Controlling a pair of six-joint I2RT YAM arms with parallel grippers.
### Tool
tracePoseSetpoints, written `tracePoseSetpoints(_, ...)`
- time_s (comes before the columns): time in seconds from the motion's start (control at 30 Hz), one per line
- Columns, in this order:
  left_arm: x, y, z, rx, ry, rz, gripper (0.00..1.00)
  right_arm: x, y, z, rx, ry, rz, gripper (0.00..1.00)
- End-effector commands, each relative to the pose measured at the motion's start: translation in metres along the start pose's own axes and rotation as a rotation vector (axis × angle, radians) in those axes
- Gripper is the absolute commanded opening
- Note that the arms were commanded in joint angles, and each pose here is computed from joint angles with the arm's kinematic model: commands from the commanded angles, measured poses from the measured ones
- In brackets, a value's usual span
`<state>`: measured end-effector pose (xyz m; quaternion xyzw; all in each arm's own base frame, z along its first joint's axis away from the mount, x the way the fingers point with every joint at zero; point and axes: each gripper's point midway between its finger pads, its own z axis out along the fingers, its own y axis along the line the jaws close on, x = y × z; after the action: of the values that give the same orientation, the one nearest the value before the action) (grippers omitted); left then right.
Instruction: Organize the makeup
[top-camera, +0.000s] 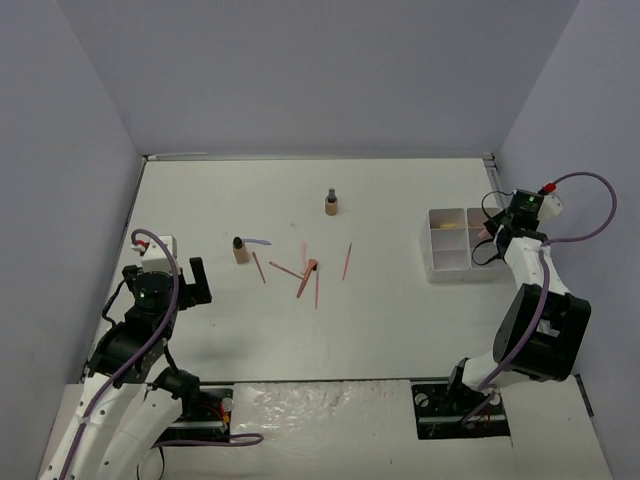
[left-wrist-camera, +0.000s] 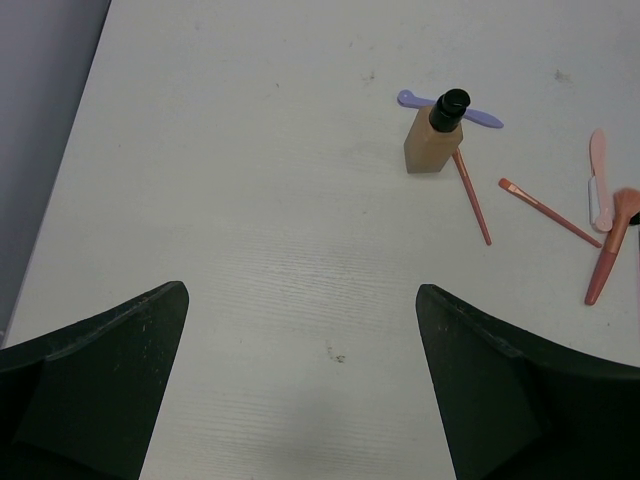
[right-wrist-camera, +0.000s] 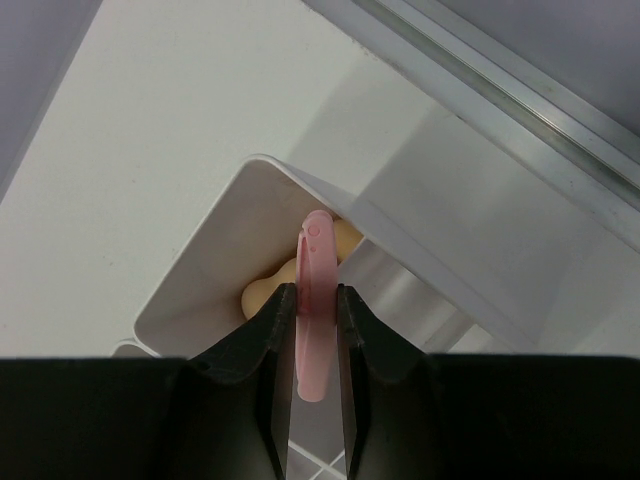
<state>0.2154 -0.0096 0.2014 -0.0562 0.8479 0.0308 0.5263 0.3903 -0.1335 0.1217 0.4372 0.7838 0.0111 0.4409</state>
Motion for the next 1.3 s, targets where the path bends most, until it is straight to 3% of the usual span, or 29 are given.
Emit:
tracePoseSetpoints(0.0,-0.025,0.000,-0.001,-0.007,-0.073,-0.032,0.97,-0.010,0.012,0.002,-0.052,-0.044,0.035,0.20)
tracePoseSetpoints(0.17,-0.025,-0.002,0.000,0.000,-0.072,-0.029,0.97,-0.006,0.015,-0.006,-0.077,-0.028,0.037,0.39)
tracePoseSetpoints(0.4,-0.025,-0.003,0.000,0.006,-0.070,-0.027,0.97,-0.011,0.028,-0.036,-0.131,-0.050,0.019,0.42)
tracePoseSetpoints(0.57,-0.025,-0.004,0.000,0.013,-0.069,-0.025,0.97,-0.009,0.082,-0.072,-0.276,-0.073,-0.107,0.42)
tracePoseSetpoints(0.63,-0.024,-0.006,0.001,0.020,-0.064,-0.022,0.97,0.017,0.132,-0.101,-0.419,-0.052,-0.259,0.42)
tracePoseSetpoints(0.83,-0.022,-0.009,0.003,0.029,-0.046,-0.018,0.97,0.108,0.194,-0.149,-0.590,0.039,-0.550,0.45)
tracePoseSetpoints(1.0,-0.022,-0.023,0.006,0.083,0.004,-0.013,0.97,0.176,0.207,-0.165,-0.662,0.140,-0.679,0.47)
tracePoseSetpoints(1.1,-0.042,-0.037,0.008,0.127,0.024,-0.025,0.97,0.207,0.208,-0.173,-0.691,0.188,-0.731,0.54)
tracePoseSetpoints(1.27,-0.070,-0.063,0.018,0.173,0.070,-0.082,0.97,0.235,0.205,-0.187,-0.746,0.232,-0.808,0.63)
